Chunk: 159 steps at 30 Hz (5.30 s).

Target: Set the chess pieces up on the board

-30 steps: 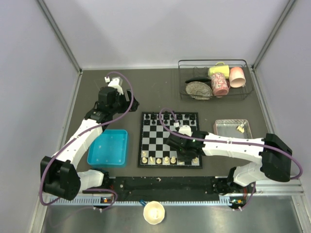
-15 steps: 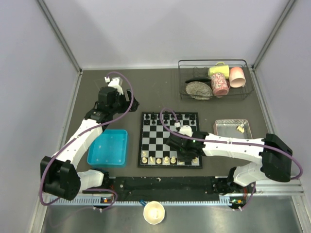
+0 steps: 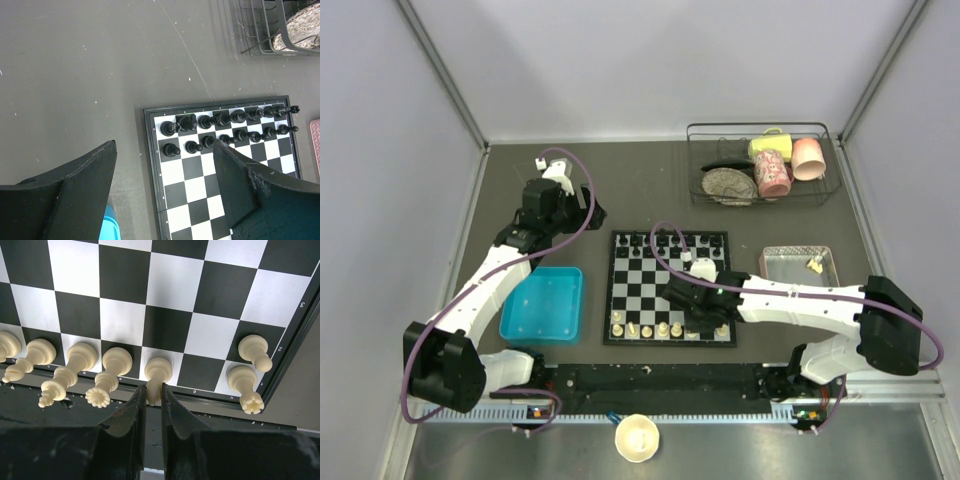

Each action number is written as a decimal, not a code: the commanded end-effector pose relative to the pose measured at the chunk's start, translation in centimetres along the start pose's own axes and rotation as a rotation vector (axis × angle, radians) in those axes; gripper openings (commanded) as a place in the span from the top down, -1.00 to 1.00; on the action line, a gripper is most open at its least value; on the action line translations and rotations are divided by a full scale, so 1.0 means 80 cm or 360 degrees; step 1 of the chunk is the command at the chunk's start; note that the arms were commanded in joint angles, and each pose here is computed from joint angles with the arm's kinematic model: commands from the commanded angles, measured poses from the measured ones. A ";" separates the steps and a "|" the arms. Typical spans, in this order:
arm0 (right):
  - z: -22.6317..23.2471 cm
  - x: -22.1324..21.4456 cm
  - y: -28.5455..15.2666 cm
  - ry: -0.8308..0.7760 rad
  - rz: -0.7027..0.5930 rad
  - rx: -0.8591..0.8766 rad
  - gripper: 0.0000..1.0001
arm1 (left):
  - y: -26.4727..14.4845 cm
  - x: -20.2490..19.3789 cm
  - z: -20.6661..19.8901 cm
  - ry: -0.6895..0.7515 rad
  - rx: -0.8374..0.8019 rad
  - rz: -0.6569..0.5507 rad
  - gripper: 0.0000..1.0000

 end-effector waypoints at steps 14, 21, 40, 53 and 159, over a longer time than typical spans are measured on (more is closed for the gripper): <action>0.002 0.001 0.002 -0.0003 -0.0054 0.0001 0.42 | -0.002 0.026 -0.007 0.0028 -0.0031 -0.0118 -0.64; 0.006 0.016 -0.020 0.0017 -0.0144 0.0073 0.38 | -0.004 0.026 -0.006 0.0030 -0.0023 -0.0126 -0.64; -0.242 0.182 -0.109 0.0863 -0.0574 -0.0394 0.37 | -0.007 0.033 -0.034 0.0100 -0.0177 -0.0125 -0.64; -0.335 0.206 -0.058 0.1481 -0.0588 -0.0453 0.35 | -0.005 0.017 -0.074 0.0175 -0.0346 -0.0045 -0.64; -0.390 0.183 0.101 0.1822 -0.0131 -0.0641 0.34 | 0.025 -0.012 -0.055 0.0187 -0.0195 0.0127 -0.64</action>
Point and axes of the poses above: each gripper's point midway between its finger pads, its own y axis out along the fingers, its own z axis along the line the jaws close on, x = y × z, the point moved 6 cm from there along -y, back along the fingers, and after that the axes turned 4 degrees about y, right-handed, at the moved point
